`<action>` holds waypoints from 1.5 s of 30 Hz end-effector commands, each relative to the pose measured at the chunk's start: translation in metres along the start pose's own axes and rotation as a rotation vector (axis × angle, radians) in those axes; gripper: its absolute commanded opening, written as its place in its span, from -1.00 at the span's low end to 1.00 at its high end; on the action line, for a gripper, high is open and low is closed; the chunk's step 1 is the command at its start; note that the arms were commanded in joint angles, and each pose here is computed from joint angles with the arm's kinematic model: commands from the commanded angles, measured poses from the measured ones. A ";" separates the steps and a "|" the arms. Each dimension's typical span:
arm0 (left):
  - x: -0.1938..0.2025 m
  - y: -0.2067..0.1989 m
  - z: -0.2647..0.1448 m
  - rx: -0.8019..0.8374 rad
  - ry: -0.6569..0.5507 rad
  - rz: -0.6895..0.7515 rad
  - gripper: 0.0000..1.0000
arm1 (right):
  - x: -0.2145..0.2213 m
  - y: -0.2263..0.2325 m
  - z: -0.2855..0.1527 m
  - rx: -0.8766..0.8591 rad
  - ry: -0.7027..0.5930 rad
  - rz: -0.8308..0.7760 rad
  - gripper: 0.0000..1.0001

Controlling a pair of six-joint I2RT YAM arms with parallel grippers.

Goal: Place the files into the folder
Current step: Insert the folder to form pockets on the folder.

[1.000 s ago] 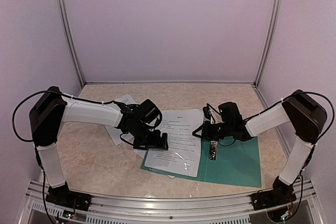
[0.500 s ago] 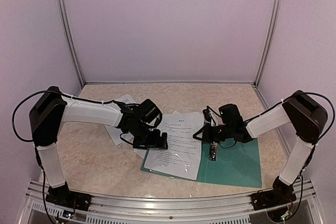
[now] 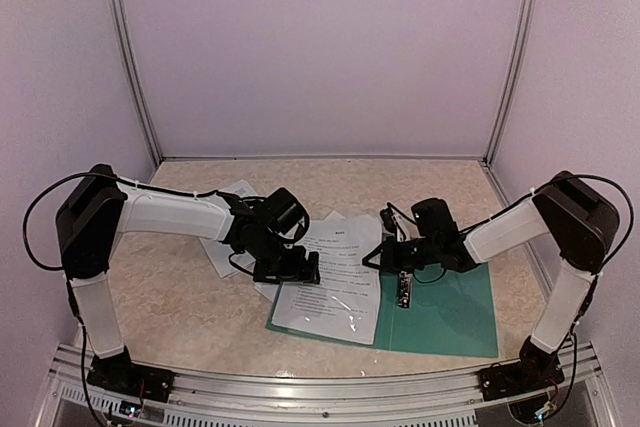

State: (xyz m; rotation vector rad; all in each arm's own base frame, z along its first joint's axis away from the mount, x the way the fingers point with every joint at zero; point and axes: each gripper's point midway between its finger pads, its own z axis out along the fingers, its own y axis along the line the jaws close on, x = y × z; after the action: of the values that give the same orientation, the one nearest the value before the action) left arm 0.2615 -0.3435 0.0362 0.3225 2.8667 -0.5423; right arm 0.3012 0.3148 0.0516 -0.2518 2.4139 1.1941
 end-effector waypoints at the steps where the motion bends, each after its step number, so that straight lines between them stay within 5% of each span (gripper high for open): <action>1: -0.003 -0.001 0.002 -0.016 -0.006 0.013 0.94 | 0.005 0.005 0.005 -0.009 0.027 -0.017 -1.00; 20: -0.003 0.000 0.001 -0.035 -0.013 0.023 0.96 | 0.006 0.001 0.008 0.024 0.041 -0.037 -0.98; 28: -0.009 -0.002 -0.006 -0.047 -0.028 0.044 0.98 | -0.008 0.002 0.003 0.092 0.031 -0.097 -0.43; 45: -0.017 -0.001 -0.028 -0.080 -0.079 0.074 0.98 | -0.032 -0.016 -0.011 0.312 0.023 -0.186 0.39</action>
State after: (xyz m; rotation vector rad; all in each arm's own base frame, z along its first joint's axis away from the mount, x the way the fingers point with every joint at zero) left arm 0.2703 -0.3368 0.0462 0.3570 2.8263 -0.4229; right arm 0.3302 0.3023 0.0635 -0.3619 2.4582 0.8349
